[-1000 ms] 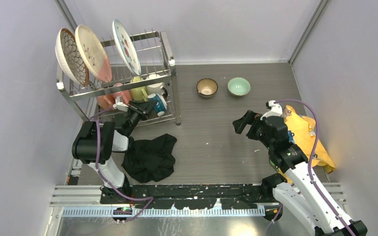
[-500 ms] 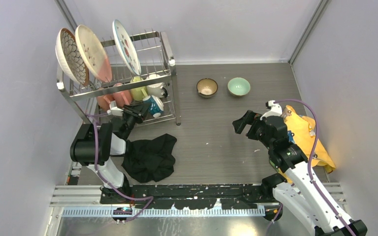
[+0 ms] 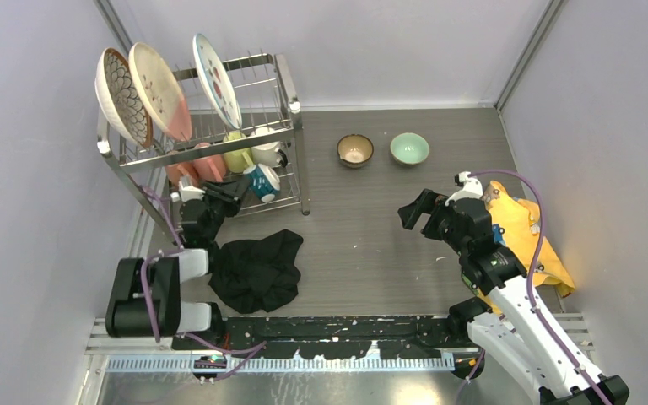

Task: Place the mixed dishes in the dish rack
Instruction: Turn the bowl upside down on the dish rack.

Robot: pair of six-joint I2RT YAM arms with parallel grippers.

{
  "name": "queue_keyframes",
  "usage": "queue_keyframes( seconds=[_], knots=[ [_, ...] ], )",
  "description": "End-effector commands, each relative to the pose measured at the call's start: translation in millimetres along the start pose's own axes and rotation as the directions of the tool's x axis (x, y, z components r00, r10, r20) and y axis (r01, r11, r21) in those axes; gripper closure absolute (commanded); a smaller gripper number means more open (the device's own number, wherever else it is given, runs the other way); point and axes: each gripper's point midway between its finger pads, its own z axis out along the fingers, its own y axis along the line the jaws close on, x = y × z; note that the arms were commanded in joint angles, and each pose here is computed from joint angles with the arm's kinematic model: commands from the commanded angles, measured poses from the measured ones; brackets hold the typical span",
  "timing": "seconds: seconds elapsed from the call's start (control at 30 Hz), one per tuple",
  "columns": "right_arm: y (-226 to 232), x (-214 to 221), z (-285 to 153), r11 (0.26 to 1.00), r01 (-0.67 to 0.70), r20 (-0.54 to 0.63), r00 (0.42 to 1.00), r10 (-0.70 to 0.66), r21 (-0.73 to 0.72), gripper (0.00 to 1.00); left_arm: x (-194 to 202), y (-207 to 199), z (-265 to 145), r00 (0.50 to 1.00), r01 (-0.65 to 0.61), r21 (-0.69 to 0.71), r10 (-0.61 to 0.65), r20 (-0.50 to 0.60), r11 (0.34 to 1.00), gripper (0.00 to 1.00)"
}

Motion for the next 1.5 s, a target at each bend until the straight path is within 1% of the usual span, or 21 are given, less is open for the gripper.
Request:
queue_keyframes(
  seconds=[0.0, 0.1, 0.23, 0.33, 0.47, 0.57, 0.8, 0.93, 1.07, 1.23, 1.47],
  knots=[
    [5.4, -4.7, 3.6, 1.0, -0.012, 0.018, 1.0, 0.012, -0.023, 0.0, -31.0, 4.5, -9.1, 0.984, -0.124, -0.143, 0.139, 0.106, 0.982, 0.59],
    [7.8, -4.8, 4.6, 0.999, -0.017, 0.016, 1.0, 0.018, -0.033, 0.0, -40.3, -4.0, -18.7, 0.97, -0.185, -0.2, 0.211, 0.117, 0.962, 0.55],
    [10.5, -3.5, 6.5, 0.999, -0.027, 0.008, 1.0, 0.027, -0.045, 0.0, -45.1, -12.9, -27.2, 0.96, -0.225, -0.239, 0.256, 0.109, 0.945, 0.54],
    [12.3, -3.1, 7.3, 0.998, -0.034, 0.003, 0.999, 0.034, -0.052, 0.0, -40.1, -22.2, -26.6, 0.962, -0.244, -0.219, 0.264, 0.068, 0.945, 0.55],
    [12.8, -4.0, 5.6, 0.998, -0.035, 0.006, 0.999, 0.035, -0.054, 0.0, -26.5, -38.9, -22.1, 0.962, -0.27, -0.142, 0.274, 0.005, 0.952, 0.6],
    [12.5, -5.1, 4.5, 0.998, -0.035, 0.013, 0.999, 0.036, -0.053, 0.01, -7.8, -44.4, -18.0, 0.958, -0.287, -0.111, 0.282, -0.056, 0.952, 0.6],
    [11.0, -4.4, 4.4, 0.998, -0.033, 0.012, 0.999, 0.033, -0.048, 0.0, 19.7, -63.9, -6.6, 0.946, -0.301, -0.001, 0.299, -0.123, 0.954, 0.61],
    [9.2, -3.6, 4.7, 0.999, -0.028, 0.013, 1.0, 0.028, -0.041, 0.01, 26.4, -72.8, -1.8, 0.942, -0.305, 0.033, 0.306, -0.136, 0.952, 0.63],
    [7.6, -3.8, 5.2, 0.999, -0.024, 0.015, 1.0, 0.025, -0.034, 0.0, 27.9, -74.9, 0.4, 0.939, -0.311, 0.025, 0.311, -0.144, 0.95, 0.66],
    [6.8, -2.3, 6.9, 0.999, -0.023, 0.011, 1.0, 0.023, -0.032, 0.0, 28.5, -83.3, 1.2, 0.935, -0.329, 0.045, 0.332, -0.123, 0.943, 0.64],
    [8.1, -1.5, 7.8, 0.999, -0.028, 0.007, 1.0, 0.029, -0.037, 0.0, 47.5, -86.5, 16.7, 0.927, -0.336, 0.068, 0.343, -0.154, 0.939, 0.64]
  ],
)
